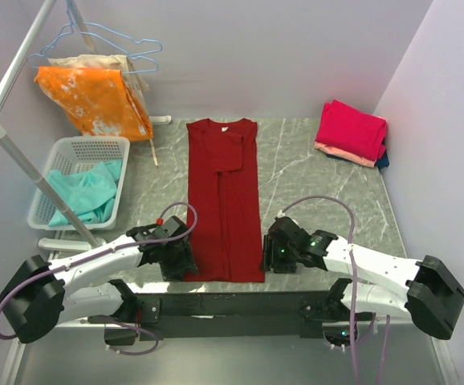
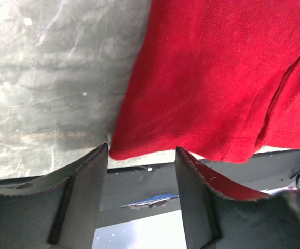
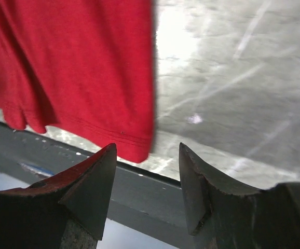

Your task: Fold and stack the t-shirts

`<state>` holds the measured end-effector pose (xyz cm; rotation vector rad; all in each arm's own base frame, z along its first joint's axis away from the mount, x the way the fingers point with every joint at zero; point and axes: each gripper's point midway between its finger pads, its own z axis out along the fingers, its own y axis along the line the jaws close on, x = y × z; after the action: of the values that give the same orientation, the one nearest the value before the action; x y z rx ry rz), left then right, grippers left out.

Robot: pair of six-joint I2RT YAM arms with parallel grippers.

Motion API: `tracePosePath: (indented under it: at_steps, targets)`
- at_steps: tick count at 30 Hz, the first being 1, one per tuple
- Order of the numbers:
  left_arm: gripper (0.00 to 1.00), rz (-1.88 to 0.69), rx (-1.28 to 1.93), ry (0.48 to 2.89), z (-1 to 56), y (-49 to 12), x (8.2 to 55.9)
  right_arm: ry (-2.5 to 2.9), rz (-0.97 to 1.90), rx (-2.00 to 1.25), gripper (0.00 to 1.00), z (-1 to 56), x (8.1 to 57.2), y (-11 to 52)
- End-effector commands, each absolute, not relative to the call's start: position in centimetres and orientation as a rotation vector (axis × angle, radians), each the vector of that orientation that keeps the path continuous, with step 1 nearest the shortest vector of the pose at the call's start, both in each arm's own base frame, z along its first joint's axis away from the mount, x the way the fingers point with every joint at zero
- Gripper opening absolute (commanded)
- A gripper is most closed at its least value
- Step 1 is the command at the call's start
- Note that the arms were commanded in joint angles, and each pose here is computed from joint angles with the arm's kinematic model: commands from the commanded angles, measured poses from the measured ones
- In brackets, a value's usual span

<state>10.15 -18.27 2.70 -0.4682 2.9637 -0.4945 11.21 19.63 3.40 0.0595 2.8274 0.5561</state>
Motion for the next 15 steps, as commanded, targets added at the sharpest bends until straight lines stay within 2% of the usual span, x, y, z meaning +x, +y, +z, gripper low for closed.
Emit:
tracePosePath:
  at_steps: [1, 15]
  targets:
    - [0.58, -0.506, -0.524, 2.923, 2.2, -18.7, 10.9, 2.808, 0.658, 0.010, 0.57, 3.3, 11.4, 21.1]
    - [0.49, -0.440, -0.566, 2.934, 0.9, -18.1, 10.7, 2.884, 0.704, -0.045, 0.51, 1.6, 10.6, 22.0]
